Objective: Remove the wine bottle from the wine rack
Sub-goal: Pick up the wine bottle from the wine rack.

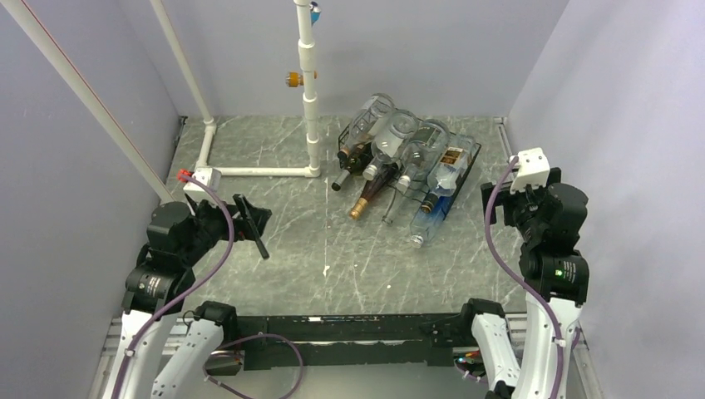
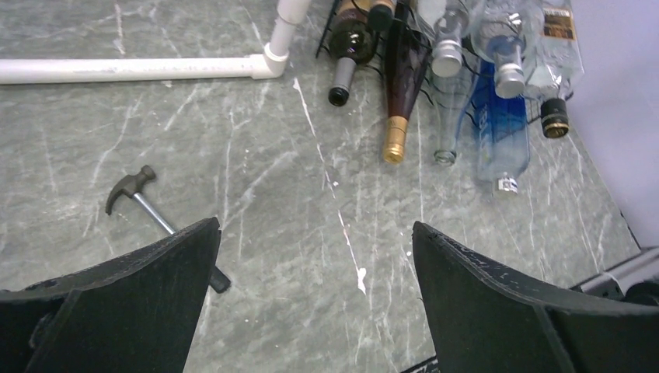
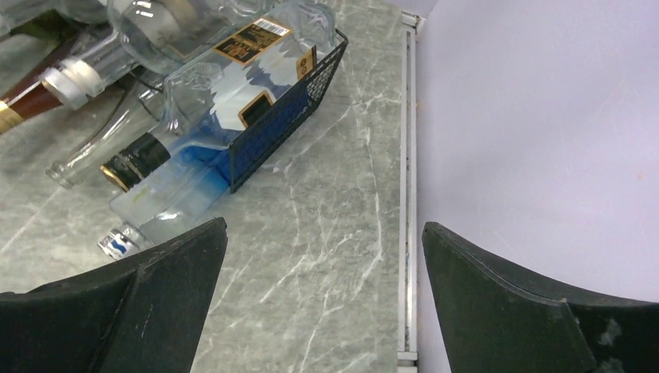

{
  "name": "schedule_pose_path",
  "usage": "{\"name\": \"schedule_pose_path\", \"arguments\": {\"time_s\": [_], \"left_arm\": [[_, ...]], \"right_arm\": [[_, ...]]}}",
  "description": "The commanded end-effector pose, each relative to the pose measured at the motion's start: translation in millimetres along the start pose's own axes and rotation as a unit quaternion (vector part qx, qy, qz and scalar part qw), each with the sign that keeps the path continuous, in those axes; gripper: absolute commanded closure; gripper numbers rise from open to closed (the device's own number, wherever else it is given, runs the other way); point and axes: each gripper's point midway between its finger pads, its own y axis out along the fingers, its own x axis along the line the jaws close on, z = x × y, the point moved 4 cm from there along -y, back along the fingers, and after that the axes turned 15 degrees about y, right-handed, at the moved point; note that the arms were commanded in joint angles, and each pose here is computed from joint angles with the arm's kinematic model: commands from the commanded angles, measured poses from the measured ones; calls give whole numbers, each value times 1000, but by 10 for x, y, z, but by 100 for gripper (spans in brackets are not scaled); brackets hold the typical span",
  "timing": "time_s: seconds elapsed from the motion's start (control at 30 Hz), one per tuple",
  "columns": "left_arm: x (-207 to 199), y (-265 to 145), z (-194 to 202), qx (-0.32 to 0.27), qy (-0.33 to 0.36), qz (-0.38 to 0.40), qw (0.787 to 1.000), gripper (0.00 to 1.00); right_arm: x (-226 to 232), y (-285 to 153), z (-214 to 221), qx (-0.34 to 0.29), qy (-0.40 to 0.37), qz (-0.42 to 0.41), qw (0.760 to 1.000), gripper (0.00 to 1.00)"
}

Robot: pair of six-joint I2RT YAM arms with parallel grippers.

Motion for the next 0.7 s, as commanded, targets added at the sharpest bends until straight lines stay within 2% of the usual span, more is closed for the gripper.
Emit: {"name": "schedule_pose_path", "arguments": {"time_s": [0.0, 0.4, 0.67], "left_arm": [[-45, 15, 13, 1, 14, 10, 1000, 1], [-5, -2, -37, -18, 41, -1, 999, 1], [-165, 25, -75, -28, 26, 55, 998, 1]], "right_arm": [[66, 75, 72, 11, -61, -49, 997, 0], [401, 308, -14, 11, -87, -230, 969, 0], [421, 428, -157, 15, -51, -232, 971, 0]]}}
